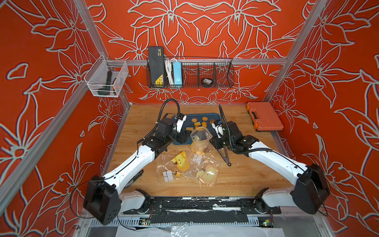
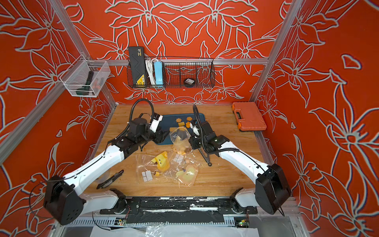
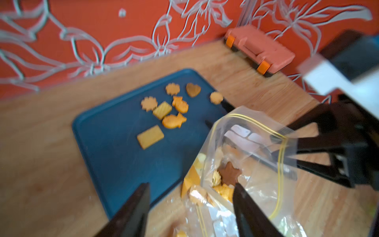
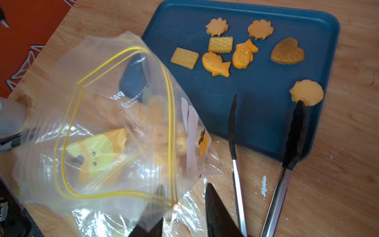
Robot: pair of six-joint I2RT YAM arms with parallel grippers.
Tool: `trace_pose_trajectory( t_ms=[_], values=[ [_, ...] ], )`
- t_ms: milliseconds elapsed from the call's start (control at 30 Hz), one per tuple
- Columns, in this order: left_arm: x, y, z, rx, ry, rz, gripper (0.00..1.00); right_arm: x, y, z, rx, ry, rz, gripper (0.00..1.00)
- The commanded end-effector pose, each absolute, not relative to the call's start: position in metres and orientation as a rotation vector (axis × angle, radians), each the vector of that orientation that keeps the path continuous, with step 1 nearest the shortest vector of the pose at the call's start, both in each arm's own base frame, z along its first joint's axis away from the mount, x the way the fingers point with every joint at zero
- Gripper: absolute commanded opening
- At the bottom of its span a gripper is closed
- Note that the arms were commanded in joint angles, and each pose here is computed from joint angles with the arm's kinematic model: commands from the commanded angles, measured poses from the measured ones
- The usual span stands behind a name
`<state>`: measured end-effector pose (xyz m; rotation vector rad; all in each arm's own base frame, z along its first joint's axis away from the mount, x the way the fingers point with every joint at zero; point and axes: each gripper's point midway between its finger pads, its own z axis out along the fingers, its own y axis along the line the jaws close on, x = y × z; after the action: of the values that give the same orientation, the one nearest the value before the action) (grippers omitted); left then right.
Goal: Put the cookies into a resealable bag to prevent moisture
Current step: Adjust the ziploc bag at the center of the board.
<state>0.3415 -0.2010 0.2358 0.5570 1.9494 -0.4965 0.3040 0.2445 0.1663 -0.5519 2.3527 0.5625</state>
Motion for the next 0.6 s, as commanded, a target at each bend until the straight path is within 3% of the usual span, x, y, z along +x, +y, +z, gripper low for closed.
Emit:
trace_pose_trajectory(
  t_ms=[0,167,433,567],
  values=[
    [0.321,-0.212,0.258,0.816,1.546,-0.406,0.72,0.308,0.256,0.175,-0.625,2.305,0.656,0.34],
    [0.303,-0.203,0.238,0.982,1.402,-0.414,0.74,0.311,0.256,0.173,-0.646,2.320,0.656,0.34],
    [0.322,-0.205,0.206,1.124,1.495,-0.601,0.57,0.311,0.257,0.171,-0.658,2.325,0.659,0.34],
    [0.328,-0.210,0.198,1.194,1.476,-0.648,0.59,0.312,0.255,0.169,-0.654,2.334,0.647,0.33]
  ],
)
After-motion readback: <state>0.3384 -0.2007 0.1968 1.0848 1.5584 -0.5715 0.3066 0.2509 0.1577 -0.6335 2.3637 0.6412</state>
